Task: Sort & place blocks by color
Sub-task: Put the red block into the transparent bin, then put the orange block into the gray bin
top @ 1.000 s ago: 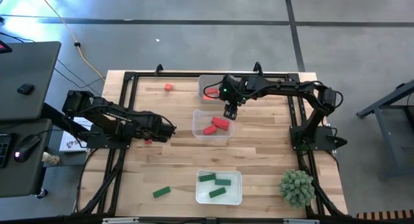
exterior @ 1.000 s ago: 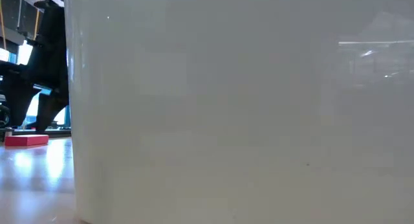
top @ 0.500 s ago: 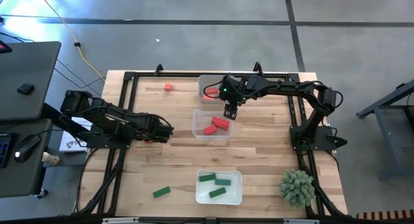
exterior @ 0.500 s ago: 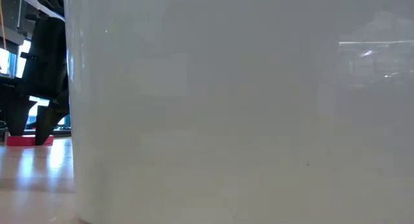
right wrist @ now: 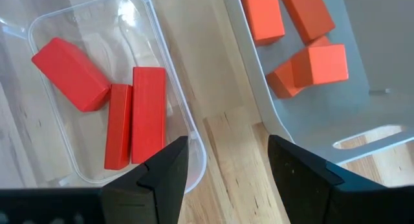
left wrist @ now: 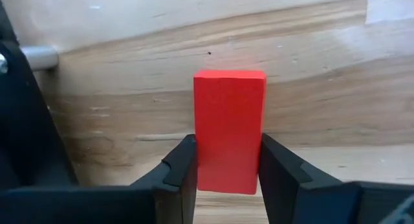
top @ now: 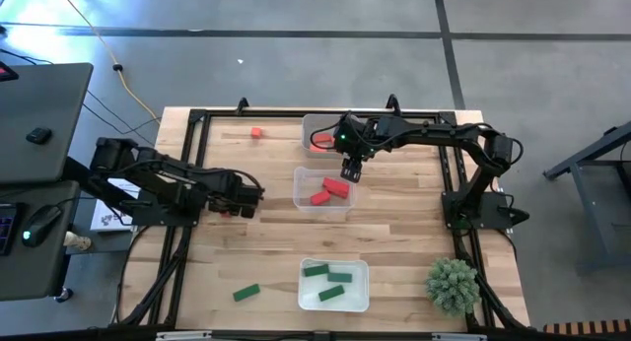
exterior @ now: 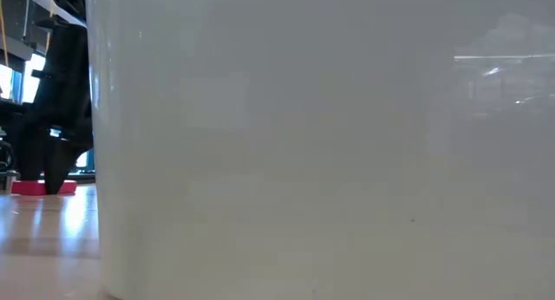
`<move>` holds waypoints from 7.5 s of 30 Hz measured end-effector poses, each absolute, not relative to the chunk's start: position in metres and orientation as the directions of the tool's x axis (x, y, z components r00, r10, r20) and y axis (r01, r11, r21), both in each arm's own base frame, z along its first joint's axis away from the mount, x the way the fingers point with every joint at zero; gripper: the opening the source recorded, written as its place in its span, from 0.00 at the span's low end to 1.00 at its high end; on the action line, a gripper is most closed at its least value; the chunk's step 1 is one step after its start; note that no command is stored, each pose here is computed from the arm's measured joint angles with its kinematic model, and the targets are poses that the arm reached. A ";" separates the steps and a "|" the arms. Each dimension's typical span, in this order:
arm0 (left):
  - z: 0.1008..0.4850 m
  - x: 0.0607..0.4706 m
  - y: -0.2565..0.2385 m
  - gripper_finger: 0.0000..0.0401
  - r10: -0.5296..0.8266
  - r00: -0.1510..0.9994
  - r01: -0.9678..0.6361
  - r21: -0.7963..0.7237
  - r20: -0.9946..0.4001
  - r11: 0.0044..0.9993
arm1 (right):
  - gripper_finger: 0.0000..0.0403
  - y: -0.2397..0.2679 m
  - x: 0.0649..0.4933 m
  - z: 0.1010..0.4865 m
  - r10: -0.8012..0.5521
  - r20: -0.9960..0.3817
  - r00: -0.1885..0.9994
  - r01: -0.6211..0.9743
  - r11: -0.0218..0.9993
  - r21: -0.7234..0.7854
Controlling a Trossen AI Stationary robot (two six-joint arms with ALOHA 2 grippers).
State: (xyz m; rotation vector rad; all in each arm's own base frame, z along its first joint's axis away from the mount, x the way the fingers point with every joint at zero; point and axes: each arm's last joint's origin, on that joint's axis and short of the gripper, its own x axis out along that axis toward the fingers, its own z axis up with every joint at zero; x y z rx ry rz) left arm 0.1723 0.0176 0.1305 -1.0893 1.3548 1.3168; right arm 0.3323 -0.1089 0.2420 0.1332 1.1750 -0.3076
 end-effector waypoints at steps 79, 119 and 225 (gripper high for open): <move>0.266 0.269 0.137 0.26 0.201 0.703 -0.384 -0.126 -0.683 0.915 | 0.50 -0.162 0.322 0.384 -0.513 -0.716 0.474 0.823 0.547 0.154; 0.160 0.337 0.109 0.45 0.031 0.504 -0.242 -0.106 -0.863 0.964 | 0.50 -0.160 0.317 0.379 -0.505 -0.757 0.413 0.836 0.541 0.095; 0.171 0.203 0.313 0.56 0.006 -0.136 -0.987 0.136 -0.991 0.090 | 0.50 -0.162 0.321 0.382 -0.521 -0.727 0.447 0.629 0.761 -0.159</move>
